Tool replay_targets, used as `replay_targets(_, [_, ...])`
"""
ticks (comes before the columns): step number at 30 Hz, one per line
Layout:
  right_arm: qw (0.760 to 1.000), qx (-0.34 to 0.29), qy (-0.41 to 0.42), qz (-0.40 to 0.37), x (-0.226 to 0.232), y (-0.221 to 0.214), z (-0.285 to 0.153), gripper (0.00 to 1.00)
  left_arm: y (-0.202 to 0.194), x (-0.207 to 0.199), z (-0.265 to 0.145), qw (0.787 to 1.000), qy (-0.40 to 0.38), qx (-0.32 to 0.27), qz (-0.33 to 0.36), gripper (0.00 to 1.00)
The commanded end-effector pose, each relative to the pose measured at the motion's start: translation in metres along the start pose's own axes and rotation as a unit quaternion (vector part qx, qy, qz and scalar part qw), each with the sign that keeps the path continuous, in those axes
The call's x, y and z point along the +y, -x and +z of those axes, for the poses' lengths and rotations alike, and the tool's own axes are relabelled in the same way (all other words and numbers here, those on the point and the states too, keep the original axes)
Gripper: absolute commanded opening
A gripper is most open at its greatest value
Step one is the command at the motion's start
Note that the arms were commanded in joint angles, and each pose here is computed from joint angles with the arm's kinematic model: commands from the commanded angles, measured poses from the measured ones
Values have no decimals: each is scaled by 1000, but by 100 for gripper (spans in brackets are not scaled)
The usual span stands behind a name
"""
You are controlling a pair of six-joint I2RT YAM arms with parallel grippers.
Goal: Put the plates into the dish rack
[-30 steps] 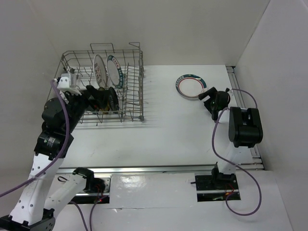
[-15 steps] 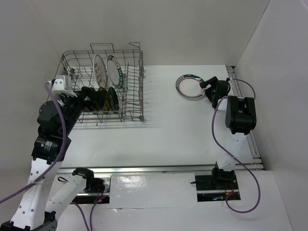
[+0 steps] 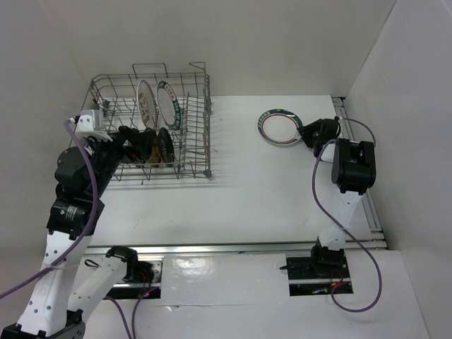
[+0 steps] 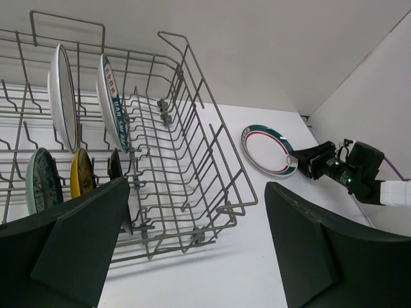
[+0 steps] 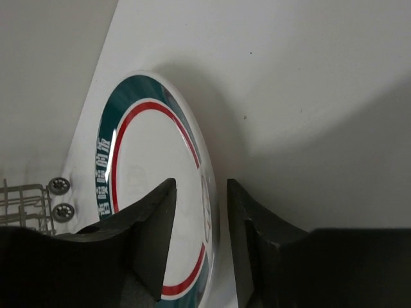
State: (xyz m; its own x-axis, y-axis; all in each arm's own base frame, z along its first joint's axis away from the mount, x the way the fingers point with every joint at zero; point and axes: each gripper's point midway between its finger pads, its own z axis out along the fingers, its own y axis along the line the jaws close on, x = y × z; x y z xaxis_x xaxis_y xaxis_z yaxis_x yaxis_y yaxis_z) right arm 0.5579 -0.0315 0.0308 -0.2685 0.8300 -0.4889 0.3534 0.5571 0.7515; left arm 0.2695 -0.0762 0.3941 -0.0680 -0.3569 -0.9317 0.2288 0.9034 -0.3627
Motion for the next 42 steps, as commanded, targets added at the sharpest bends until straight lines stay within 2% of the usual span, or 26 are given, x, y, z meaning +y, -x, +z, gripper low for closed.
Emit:
replay_targets(1, [988,96,-119,24,-82,-61,-12,45,20,-3,-3,999,0,-35,4,100])
replay_targets(2, [986,108,-124,28,-86,-67,-14,33,20,-3,-3,999,0,-35,4,100])
replay_targets(3, [987,105,-120,27,-83,-64,-12,25,20,-3,-3,999,0,-35,4,100])
replay_targets(4, [987,109,-117,23,-82,-65,-12,22,21,-1,-3,999,4,-37,3,100])
replay_targets(5, [985,115,-125,25,-87,-70,-13,11,16,1,-1,1000,7,-28,3,100])
replay_targets(7, [986,116,-117,20,-83,-68,-11,6,17,3,-1,999,12,-30,3,100])
replay_targets(8, [985,120,-121,22,-85,-70,-12,0,17,3,-1,999,12,-30,3,100])
replay_targets(14, [993,104,-61,2,-52,-55,-20,0,16,6,-1,999,22,-29,3,100])
replay_targets(18, [997,80,-5,-7,-17,-39,-38,0,15,10,2,999,33,-28,2,100])
replay_targets(20, [998,53,39,-6,15,-21,-52,0,10,12,4,999,36,-19,-2,100])
replay_targets(23, [996,27,80,9,44,-9,-81,0,6,17,10,999,46,-6,-3,100])
replay_targets(24, [997,24,77,18,37,-15,-91,0,4,21,13,999,52,-3,-7,100])
replay_targets(25, [994,-1,112,14,60,-2,-105,0,3,19,13,999,47,-1,-7,100])
replay_targets(27, [993,-9,116,17,62,-1,-117,0,1,21,16,999,48,4,-8,100])
replay_targets(34, [978,-58,198,-11,123,20,-184,0,-3,18,19,999,40,12,-8,100])
replay_targets(38, [969,-83,232,-32,155,25,-227,0,-4,8,19,1000,13,17,-13,100])
replay_targets(42, [954,-83,278,-73,194,17,-268,0,-8,-17,21,998,-60,31,-12,100])
